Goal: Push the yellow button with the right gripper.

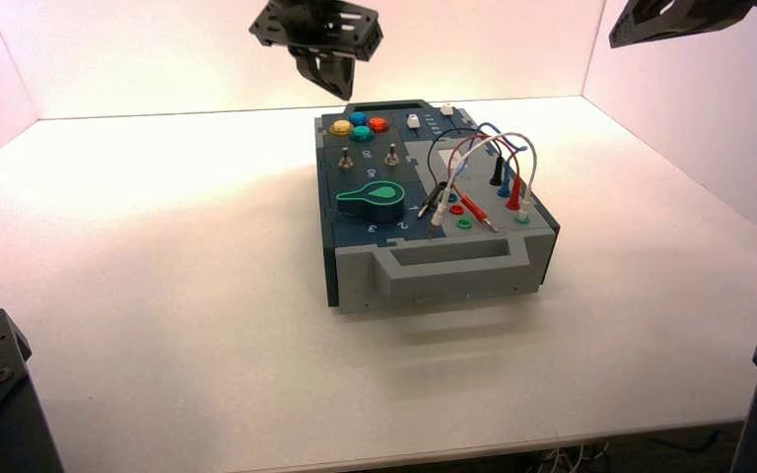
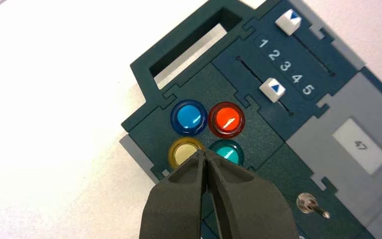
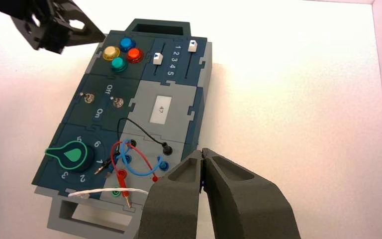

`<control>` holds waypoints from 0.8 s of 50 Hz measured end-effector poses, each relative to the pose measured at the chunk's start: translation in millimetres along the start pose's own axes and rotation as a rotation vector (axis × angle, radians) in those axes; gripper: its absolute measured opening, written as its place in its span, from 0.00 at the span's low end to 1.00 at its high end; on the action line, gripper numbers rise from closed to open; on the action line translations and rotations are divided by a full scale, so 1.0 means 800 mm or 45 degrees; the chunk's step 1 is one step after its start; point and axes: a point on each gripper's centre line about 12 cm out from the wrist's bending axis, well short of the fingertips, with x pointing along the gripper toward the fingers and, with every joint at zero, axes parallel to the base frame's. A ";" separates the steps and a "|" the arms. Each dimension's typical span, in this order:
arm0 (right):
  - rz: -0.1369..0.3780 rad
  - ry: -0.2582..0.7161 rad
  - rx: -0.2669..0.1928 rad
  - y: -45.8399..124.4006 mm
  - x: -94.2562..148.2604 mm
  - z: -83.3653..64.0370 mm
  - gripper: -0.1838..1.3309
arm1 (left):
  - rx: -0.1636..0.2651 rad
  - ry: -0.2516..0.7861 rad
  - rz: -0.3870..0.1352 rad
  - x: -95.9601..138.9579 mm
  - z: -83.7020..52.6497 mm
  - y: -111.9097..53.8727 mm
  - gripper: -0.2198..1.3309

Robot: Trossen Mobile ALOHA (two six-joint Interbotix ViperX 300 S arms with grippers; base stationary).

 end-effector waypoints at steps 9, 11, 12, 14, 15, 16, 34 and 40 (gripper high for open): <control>0.000 0.002 0.000 0.000 0.000 0.000 0.03 | -0.001 0.025 -0.002 0.012 -0.002 0.000 0.04; 0.000 0.002 0.000 0.000 0.000 0.000 0.03 | 0.001 0.031 -0.002 0.013 -0.002 0.000 0.04; -0.001 0.002 -0.002 0.000 0.000 0.000 0.03 | 0.001 0.033 -0.003 0.014 -0.003 0.000 0.04; 0.000 0.004 0.000 0.000 0.000 0.000 0.03 | -0.001 0.041 -0.004 0.015 -0.004 0.000 0.04; -0.001 0.004 -0.002 0.000 0.000 0.000 0.03 | 0.001 0.041 -0.003 0.015 -0.004 0.000 0.04; -0.001 0.004 -0.002 0.000 0.000 0.000 0.03 | -0.002 0.045 -0.004 0.016 -0.005 0.000 0.04; -0.001 0.006 -0.002 0.000 0.000 -0.001 0.03 | -0.005 0.072 0.004 0.025 -0.011 0.008 0.04; 0.000 0.006 0.000 0.000 0.000 -0.001 0.03 | -0.015 0.076 0.012 0.026 -0.013 0.015 0.04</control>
